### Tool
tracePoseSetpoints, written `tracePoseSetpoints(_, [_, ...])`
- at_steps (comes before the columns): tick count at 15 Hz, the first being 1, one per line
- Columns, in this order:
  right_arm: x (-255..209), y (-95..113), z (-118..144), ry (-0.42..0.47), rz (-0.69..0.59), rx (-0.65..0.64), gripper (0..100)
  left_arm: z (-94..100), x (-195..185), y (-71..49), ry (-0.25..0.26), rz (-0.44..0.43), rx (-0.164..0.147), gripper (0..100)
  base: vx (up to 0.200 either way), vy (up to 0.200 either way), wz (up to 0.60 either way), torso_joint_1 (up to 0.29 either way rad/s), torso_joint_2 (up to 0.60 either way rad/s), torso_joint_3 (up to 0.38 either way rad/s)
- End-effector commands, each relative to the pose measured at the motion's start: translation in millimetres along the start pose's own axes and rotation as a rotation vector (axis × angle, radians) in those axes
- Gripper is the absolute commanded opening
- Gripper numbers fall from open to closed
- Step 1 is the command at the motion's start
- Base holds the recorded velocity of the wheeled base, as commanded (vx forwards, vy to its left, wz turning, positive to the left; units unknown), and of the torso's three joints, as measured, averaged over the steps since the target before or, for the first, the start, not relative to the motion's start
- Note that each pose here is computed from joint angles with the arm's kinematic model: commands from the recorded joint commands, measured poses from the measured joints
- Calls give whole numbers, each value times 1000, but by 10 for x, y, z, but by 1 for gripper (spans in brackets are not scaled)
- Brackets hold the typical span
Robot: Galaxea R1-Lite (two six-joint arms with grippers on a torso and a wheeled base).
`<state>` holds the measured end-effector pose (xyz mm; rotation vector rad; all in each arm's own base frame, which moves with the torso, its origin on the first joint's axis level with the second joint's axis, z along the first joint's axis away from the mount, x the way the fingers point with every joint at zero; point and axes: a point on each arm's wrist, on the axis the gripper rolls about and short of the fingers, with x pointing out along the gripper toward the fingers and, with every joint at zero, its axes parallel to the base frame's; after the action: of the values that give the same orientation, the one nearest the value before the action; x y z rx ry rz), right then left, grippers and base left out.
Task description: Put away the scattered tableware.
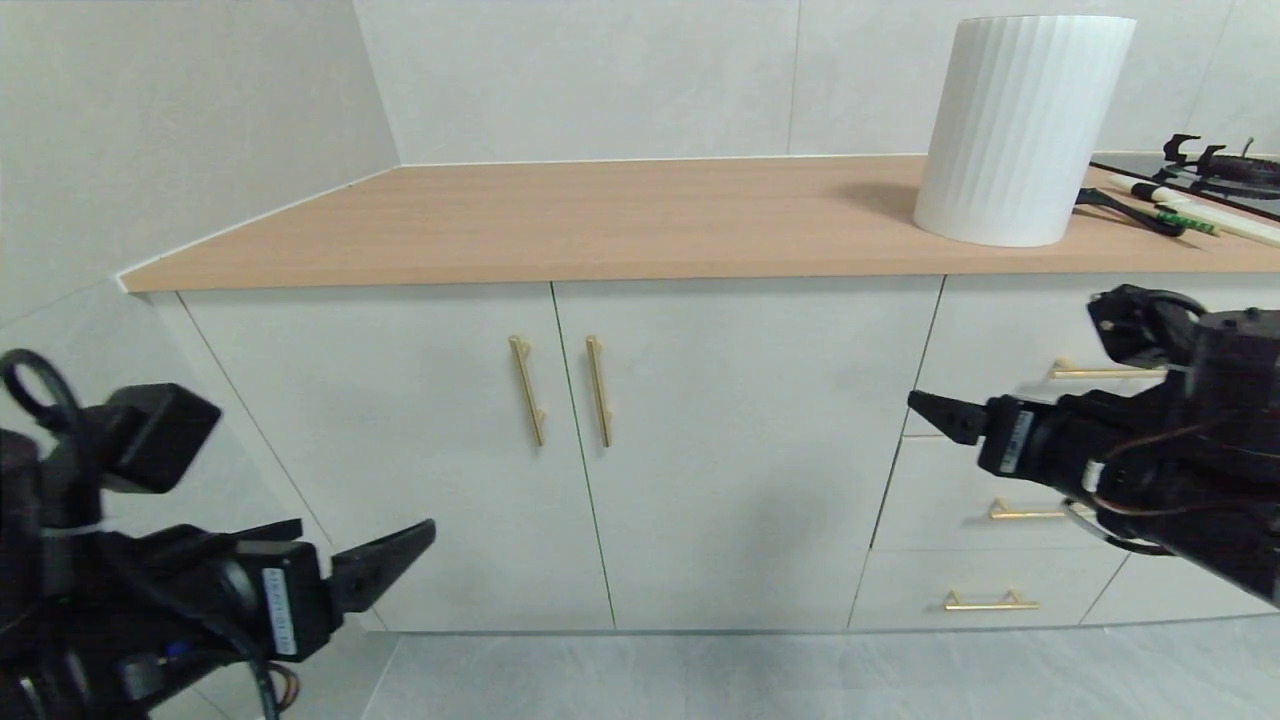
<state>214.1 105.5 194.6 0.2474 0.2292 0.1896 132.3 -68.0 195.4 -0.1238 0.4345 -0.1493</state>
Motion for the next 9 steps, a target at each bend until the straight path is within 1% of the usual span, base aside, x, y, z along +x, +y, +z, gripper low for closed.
tracePoseSetpoints(1, [-1023,-325,-20,-153,-17,-50,100,-91,-664,362,-253,73,-11,100,0,0,0,0,0,0])
tracePoseSetpoints(2, [-1161,-377,-24,-182,-31,-58,100,-123,-768,398,-293,81,1,100,0,0,0,0,0,0])
tracePoseSetpoints(3, [-1485,-484,-4,-262,-72,-97,100,-207,-968,467,-373,104,11,100,0,0,0,0,0,0])
tracePoseSetpoints(4, [-1810,-590,-12,-332,-131,-136,100,-310,-1154,526,-434,139,7,100,0,0,0,0,0,0])
tracePoseSetpoints(6, [-2209,-671,-46,-412,-234,-165,100,-453,-1384,574,-494,195,20,100,0,0,0,0,0,0])
tracePoseSetpoints(8, [-2571,-705,-182,-465,-295,-233,100,-588,-1535,603,-562,198,24,100,0,0,0,0,0,0])
tracePoseSetpoints(9, [-2709,-721,-263,-501,-307,-272,100,-642,-1592,614,-595,194,19,100,0,0,0,0,0,0])
